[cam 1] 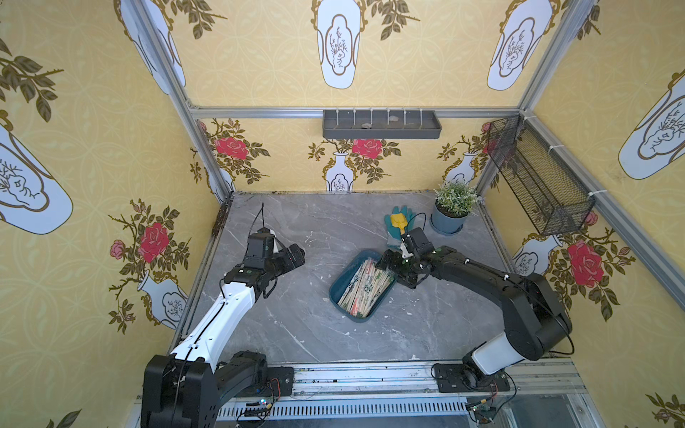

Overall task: Take the paired disposable chopsticks out of the storage box
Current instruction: Adjust the storage box at the center of the board, then pick up the paired disposable chopsticks from the storage box.

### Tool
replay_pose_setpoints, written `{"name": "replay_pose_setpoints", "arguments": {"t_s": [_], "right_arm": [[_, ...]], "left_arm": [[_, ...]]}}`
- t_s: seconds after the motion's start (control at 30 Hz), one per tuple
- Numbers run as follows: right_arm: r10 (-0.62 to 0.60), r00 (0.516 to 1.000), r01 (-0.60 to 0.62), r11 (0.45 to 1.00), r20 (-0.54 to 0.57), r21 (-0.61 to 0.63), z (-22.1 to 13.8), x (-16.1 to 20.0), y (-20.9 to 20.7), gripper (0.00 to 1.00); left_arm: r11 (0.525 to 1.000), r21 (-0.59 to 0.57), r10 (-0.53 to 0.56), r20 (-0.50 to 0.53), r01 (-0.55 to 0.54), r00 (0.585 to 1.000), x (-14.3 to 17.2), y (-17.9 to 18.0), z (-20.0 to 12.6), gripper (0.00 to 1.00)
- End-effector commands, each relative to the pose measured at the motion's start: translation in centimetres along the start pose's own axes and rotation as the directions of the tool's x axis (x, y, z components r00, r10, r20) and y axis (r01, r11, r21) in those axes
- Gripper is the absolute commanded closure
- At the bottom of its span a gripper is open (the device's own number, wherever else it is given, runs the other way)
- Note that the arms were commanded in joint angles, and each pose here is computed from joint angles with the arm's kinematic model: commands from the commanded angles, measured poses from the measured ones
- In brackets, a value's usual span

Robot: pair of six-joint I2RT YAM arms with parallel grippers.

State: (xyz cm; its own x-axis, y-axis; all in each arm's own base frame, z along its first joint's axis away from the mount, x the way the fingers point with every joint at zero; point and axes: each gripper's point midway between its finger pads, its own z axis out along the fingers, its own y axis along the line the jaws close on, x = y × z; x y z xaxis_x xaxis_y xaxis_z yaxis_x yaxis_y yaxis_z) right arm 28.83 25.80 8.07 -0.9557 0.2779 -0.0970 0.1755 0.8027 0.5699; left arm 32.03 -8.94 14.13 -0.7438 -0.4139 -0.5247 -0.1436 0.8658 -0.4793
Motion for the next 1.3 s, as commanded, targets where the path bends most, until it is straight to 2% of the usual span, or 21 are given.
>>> {"name": "replay_pose_setpoints", "arguments": {"t_s": [0.0, 0.27, 0.43, 0.53, 0.67, 0.77, 0.93, 1.27], "right_arm": [[-0.019, 1.0, 0.019, 0.997, 0.001, -0.078, 0.7, -1.1, 3.0, 0.03], [-0.07, 0.998, 0.07, 0.991, 0.003, -0.112, 2.6, -3.7, 6.2, 0.03], [-0.138, 0.989, 0.137, 0.99, 0.061, 0.023, 0.9, -4.0, 5.0, 0.02], [-0.234, 0.969, 0.227, 0.97, 0.084, 0.092, -0.7, -3.3, 5.4, 0.03], [-0.341, 0.938, 0.331, 0.933, 0.055, 0.139, -0.9, -1.8, 6.9, 0.01], [-0.382, 0.924, 0.376, 0.916, 0.022, 0.142, 0.3, -0.8, 8.0, 0.07], [-0.388, 0.921, 0.388, 0.916, -0.015, 0.104, 2.5, 0.1, 9.2, 0.24], [-0.389, 0.917, 0.395, 0.916, -0.086, 0.072, 6.3, 2.0, 9.6, 0.42]], "left_arm": [[1.0, 0.029, 0.006, -0.021, -0.005, 1.0, 0.5, -0.4, 0.5, 0.0], [0.998, 0.066, 0.005, -0.063, 0.0, 0.998, 1.9, -1.0, 1.5, 0.0], [0.997, 0.074, -0.008, -0.067, 0.013, 0.998, 1.8, -1.4, 1.7, 0.0], [0.998, 0.049, -0.04, -0.059, 0.043, 0.997, 1.2, -1.4, 1.5, 0.0], [0.998, 0.014, -0.055, -0.053, 0.056, 0.997, 0.8, -1.0, 1.5, 0.0], [0.998, -0.006, -0.055, -0.065, 0.055, 0.996, 0.8, -0.8, 1.7, 0.0], [0.998, -0.045, -0.037, -0.1, 0.033, 0.994, 1.0, -0.4, 2.0, 0.0], [0.994, -0.112, -0.003, -0.113, -0.01, 0.994, 1.3, 1.0, 1.9, 0.0]]}}
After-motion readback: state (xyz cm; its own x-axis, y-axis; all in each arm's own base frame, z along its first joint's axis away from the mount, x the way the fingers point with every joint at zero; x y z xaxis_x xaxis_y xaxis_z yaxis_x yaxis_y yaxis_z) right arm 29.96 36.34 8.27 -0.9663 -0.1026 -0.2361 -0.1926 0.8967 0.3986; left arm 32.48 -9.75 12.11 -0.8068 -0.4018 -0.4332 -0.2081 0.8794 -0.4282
